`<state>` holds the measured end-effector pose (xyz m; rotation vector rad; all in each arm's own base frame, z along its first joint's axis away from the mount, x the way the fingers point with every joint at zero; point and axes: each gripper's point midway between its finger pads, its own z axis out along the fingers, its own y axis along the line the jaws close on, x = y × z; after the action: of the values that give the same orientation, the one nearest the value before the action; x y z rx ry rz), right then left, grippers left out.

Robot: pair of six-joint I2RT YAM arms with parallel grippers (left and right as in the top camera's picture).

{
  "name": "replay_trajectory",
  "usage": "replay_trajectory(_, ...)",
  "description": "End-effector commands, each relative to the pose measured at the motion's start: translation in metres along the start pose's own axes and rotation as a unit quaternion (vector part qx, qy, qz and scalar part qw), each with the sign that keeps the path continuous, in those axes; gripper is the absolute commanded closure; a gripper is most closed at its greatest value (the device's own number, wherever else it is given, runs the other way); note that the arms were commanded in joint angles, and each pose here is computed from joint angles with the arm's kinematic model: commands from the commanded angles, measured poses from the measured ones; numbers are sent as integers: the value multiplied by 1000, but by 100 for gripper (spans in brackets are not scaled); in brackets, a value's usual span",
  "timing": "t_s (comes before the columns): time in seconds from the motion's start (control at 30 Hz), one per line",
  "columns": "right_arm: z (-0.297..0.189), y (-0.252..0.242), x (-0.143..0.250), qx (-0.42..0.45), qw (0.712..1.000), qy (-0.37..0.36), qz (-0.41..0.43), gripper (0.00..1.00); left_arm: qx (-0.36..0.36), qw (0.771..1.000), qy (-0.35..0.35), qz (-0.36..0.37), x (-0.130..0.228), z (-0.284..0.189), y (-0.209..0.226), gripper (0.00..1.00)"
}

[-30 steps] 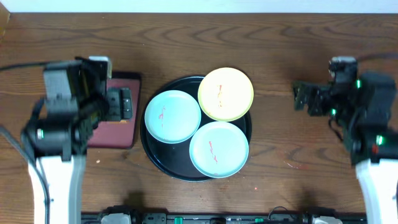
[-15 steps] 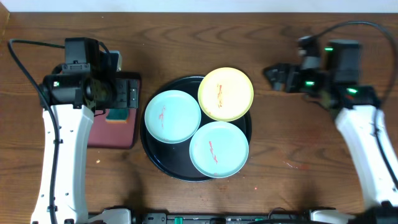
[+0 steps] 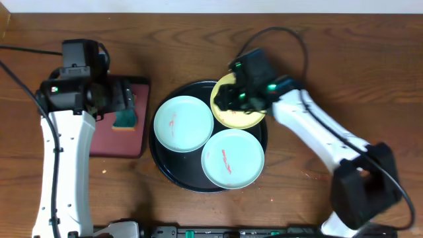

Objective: Clean dirty plates on tray and stack at the side
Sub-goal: 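Move left gripper to the sponge and right gripper to the plates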

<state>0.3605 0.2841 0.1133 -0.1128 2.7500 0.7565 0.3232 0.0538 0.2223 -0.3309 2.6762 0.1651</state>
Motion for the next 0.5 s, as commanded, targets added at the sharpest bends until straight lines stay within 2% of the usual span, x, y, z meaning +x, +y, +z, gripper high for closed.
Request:
replay_trajectory(0.0, 23, 4, 4, 38, 999, -1, 9, 54, -31, 998, -16, -49, -9, -5, 22, 10)
replay_trajectory(0.27, 64, 5, 38, 60, 997, 49, 5, 70, -37, 998, -9, -58, -7, -1, 29, 10)
replay_trajectory(0.47, 76, -4, 45, 81, 995, 54, 8, 83, -39, 998, 10, -55, -3, 7, 28, 10)
